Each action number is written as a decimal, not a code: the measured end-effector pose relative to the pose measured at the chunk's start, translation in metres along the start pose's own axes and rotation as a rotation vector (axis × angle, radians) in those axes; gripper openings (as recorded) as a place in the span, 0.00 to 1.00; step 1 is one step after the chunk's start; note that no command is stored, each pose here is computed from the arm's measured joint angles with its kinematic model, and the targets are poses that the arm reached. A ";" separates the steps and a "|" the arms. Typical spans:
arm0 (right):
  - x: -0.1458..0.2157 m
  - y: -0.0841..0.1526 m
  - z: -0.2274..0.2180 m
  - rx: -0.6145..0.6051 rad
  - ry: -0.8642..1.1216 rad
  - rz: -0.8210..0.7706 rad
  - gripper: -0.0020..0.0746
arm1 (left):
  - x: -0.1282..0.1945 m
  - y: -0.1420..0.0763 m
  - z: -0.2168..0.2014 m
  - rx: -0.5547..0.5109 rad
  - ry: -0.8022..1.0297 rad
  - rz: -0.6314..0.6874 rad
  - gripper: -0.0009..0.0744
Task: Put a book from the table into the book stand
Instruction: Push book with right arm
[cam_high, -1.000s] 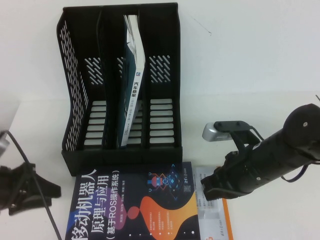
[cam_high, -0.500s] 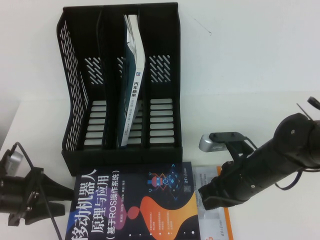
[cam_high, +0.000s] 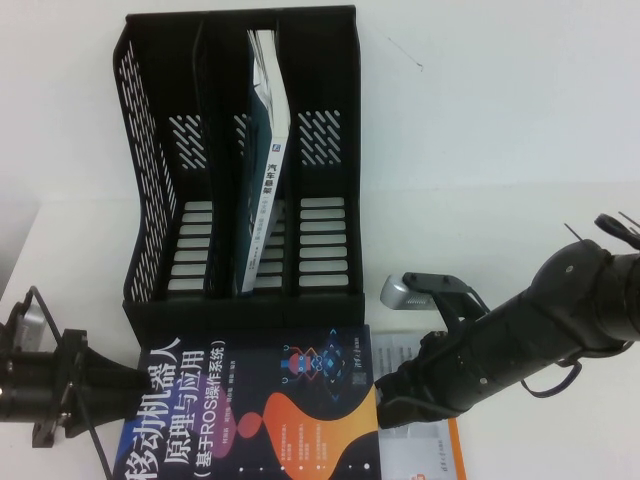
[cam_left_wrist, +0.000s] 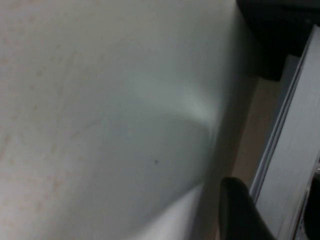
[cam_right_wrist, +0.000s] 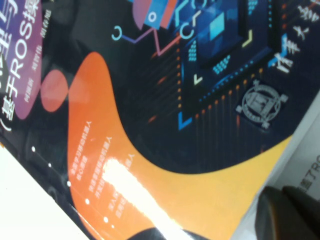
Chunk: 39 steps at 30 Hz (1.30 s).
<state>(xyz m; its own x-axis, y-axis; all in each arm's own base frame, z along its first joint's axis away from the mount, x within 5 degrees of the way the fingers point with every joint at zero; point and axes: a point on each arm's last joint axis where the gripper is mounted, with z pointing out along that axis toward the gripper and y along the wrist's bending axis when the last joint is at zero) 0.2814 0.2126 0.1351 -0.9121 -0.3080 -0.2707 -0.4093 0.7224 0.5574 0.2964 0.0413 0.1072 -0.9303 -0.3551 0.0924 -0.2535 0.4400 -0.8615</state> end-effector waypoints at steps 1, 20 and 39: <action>0.000 0.000 0.000 0.000 -0.002 -0.001 0.03 | 0.000 0.001 0.000 0.000 0.001 0.000 0.36; 0.000 0.004 0.003 -0.001 -0.003 -0.018 0.03 | -0.001 0.001 0.003 0.034 0.017 -0.024 0.64; 0.000 0.004 0.003 -0.008 -0.002 -0.073 0.03 | 0.003 -0.016 0.007 -0.010 0.041 0.050 0.19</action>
<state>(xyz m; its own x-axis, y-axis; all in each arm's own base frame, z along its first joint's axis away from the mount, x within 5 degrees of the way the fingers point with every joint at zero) 0.2799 0.2176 0.1349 -0.8798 -0.3580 -0.3126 -0.4748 0.6929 0.5427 0.2990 0.0274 0.1180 -0.9518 -0.2985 0.0697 -0.2086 0.4644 -0.8607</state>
